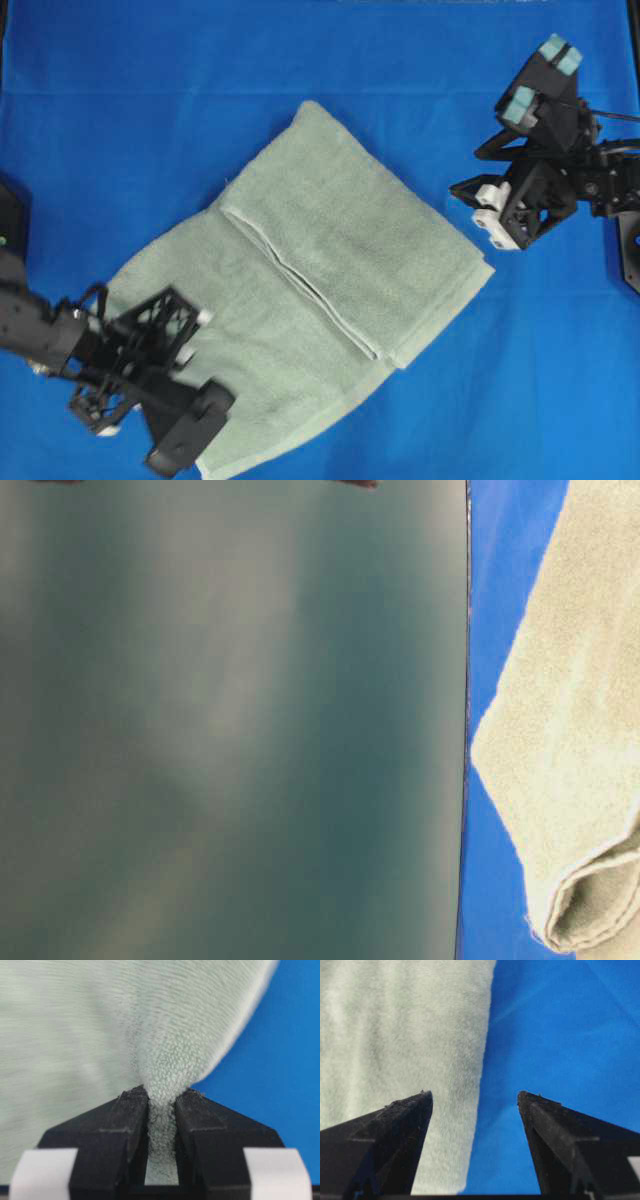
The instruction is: Fold a bath towel.
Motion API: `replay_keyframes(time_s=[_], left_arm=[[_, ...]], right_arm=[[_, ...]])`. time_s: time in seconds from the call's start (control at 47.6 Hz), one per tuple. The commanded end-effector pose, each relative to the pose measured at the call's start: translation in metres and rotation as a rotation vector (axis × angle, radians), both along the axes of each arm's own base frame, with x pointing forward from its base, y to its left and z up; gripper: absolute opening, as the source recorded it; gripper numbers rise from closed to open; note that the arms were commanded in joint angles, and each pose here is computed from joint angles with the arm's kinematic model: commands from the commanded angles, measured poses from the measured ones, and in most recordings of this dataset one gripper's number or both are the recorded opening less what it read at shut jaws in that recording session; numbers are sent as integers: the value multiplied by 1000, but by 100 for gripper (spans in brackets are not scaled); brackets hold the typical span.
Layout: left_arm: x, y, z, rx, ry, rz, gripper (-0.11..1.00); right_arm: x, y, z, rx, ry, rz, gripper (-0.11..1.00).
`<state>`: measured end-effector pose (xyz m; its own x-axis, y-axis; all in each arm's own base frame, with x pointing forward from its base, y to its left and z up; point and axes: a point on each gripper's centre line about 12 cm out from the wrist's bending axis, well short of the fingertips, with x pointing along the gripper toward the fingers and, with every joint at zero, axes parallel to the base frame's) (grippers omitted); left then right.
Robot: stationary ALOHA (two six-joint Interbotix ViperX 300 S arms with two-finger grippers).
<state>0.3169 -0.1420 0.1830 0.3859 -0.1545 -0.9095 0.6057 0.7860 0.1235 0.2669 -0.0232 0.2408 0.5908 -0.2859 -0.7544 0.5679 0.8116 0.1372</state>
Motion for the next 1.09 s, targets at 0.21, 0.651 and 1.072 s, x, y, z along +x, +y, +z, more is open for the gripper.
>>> replay_keyframes(time_s=[0.21, 0.651, 1.072], left_arm=[[89, 104, 53, 205, -234, 72, 10], [172, 176, 11, 330, -229, 12, 11], [181, 191, 16, 343, -283, 31, 62]], right_arm=[[-35, 11, 15, -42, 17, 45, 67], [-68, 9, 9, -63, 22, 47, 67], [-66, 9, 8, -78, 9, 63, 67]])
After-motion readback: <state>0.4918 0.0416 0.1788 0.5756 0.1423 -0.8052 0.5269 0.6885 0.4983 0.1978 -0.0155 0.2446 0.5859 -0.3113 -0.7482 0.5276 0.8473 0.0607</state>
